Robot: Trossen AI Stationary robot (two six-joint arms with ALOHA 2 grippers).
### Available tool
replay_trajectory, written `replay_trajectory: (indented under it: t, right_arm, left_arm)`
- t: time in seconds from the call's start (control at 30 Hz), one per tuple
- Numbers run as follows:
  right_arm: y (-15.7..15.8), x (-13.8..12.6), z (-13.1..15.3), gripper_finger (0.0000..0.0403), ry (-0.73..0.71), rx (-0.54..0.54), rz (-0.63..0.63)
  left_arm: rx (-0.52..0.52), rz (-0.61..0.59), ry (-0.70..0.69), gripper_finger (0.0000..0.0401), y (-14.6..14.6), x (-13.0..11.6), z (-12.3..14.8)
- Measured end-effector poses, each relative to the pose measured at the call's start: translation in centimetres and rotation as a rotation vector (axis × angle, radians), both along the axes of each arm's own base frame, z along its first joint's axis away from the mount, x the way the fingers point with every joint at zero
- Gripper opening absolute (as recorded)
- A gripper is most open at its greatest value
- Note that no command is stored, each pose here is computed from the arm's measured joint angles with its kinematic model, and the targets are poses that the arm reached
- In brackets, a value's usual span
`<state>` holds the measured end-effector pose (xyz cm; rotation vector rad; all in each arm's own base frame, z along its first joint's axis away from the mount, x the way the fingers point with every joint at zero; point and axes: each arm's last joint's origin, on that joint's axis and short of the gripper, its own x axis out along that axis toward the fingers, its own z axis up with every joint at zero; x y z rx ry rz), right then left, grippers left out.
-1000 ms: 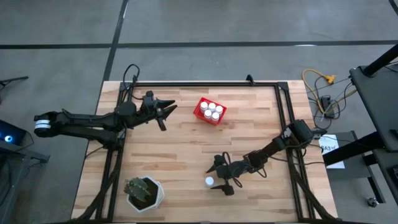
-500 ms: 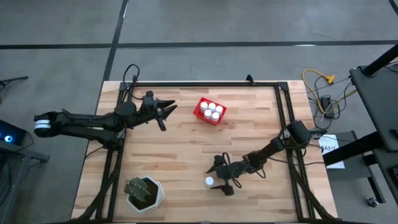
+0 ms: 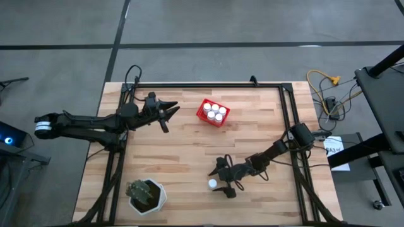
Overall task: Pick and place pill bottles into a basket
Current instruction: Put the white pill bottle into the red bin
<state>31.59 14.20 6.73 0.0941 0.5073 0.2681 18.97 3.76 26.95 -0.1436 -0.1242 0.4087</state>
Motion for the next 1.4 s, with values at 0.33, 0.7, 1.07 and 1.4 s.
replay_trajectory:
  t: [0.33,0.7,1.07,1.4]
  right_arm:
    - [0.0,0.0,0.0,0.0224,0.004,0.008,0.017]
    - [0.1,0.0,0.0,0.0155,-0.001,0.008,0.035]
    - [-0.2,0.3,2.5,0.0154,-0.07,0.008,0.061]
    - [-3.3,1.0,8.1,0.0155,-0.045,-0.106,0.018]
  left_arm:
    - [0.0,0.0,0.0,0.0099,0.0,0.0,0.0]
    - [0.0,-0.001,0.0,0.0099,0.0,0.0,0.0]
    - [0.002,-0.004,-0.008,0.0099,0.0,0.0,0.3]
    - [0.011,-0.155,-0.02,0.0099,-0.2,1.5,1.8]
